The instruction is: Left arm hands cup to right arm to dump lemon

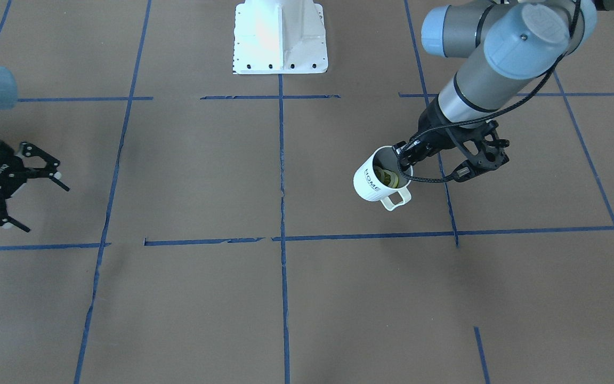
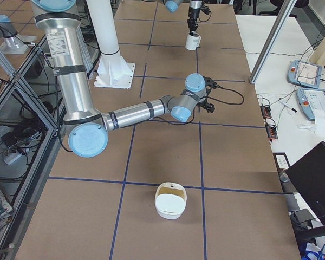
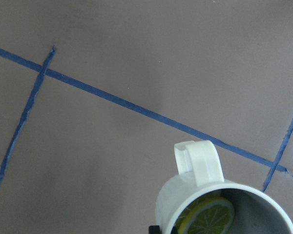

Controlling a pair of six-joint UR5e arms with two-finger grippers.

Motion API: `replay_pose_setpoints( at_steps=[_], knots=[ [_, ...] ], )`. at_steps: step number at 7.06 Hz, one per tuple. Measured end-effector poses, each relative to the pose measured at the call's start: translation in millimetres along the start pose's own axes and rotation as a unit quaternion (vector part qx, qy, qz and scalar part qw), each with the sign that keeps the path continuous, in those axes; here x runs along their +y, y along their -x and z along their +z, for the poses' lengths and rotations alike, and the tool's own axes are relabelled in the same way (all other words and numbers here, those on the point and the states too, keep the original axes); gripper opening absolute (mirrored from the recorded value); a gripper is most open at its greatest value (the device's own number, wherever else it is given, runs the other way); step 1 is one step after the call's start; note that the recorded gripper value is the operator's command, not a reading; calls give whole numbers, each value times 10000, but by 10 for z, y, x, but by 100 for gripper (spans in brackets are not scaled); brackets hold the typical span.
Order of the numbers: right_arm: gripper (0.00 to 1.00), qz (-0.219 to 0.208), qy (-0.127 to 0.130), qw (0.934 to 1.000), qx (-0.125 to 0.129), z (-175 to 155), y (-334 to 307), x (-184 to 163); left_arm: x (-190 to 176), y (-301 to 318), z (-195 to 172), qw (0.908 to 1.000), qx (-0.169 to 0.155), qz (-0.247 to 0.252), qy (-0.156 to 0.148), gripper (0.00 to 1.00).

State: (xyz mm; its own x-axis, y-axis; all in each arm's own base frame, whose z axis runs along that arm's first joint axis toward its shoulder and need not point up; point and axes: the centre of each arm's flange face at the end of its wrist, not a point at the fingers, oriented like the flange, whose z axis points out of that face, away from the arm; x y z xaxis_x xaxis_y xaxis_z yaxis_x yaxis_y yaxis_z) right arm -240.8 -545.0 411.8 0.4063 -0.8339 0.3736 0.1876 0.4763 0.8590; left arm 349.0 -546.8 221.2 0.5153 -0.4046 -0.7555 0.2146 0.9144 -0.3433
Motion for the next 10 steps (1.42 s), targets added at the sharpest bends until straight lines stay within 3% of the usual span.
replay_pose_setpoints(
  at_steps=[2,5,7,10],
  knots=[
    [99,18,-909,9958,136,560,786,-509,111,-302,65,9993,41,-366,71,0],
    [100,318,-2277,9728,266,1126,2074,-712,398,-654,122,9965,117,-829,16,0],
    [100,470,-2696,9615,252,1263,2609,-882,576,-818,146,9950,167,-987,6,0],
    [100,521,-2888,9556,261,1296,2841,-1037,840,-1033,163,9939,244,-1072,60,0]
  ],
)
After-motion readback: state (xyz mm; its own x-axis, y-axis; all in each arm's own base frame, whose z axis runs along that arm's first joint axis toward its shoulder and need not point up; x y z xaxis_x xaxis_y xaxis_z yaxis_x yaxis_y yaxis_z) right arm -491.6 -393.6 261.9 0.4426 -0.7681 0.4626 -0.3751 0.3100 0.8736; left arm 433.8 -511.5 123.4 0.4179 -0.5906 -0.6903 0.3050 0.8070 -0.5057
